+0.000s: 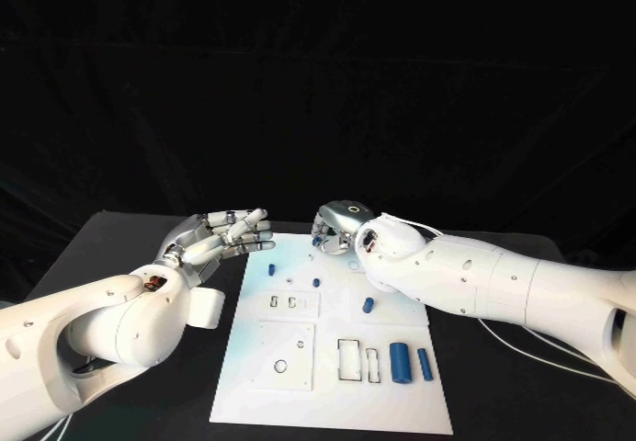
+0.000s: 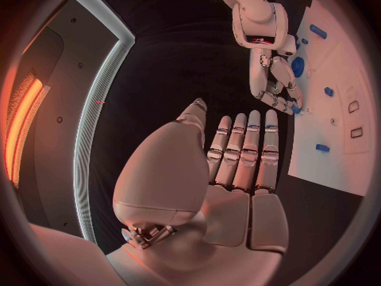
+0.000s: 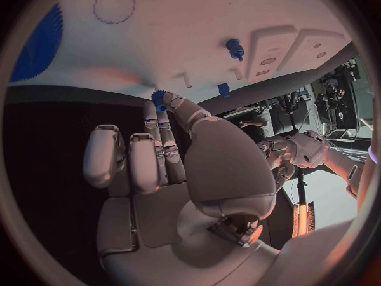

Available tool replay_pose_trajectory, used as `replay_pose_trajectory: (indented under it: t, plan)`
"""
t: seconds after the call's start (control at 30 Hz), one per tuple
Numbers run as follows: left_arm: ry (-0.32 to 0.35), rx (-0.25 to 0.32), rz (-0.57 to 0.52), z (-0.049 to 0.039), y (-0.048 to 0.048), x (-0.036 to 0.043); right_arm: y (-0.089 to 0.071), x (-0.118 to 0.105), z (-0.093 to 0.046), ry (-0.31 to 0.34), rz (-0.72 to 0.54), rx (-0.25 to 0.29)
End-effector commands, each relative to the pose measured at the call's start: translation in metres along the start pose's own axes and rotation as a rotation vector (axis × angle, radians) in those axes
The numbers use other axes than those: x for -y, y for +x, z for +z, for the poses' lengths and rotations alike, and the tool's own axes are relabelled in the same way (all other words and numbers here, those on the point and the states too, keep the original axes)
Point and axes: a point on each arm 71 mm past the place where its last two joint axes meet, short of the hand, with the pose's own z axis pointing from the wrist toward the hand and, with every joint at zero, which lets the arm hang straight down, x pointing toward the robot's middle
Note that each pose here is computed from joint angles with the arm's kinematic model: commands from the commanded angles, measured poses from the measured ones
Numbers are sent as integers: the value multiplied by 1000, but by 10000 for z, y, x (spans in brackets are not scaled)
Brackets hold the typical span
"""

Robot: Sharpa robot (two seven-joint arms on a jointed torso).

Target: Assemble the parts on the task board

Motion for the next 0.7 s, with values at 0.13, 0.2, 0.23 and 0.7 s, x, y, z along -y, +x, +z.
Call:
replay_pose_trajectory:
  t: [0.13,0.2,0.23,0.7]
  plan:
    - [7,-21,-9,4,31,21,77,-13,5,7,-17,-41]
    - [7,-21,-9,5,31,23,83,-19,8,6,-17,-42]
    - [7,-21,-9,6,32,25,87,-24,12,5,-16,-42]
    - [9,-20,-7,11,26,37,76,-8,28,11,2,-14]
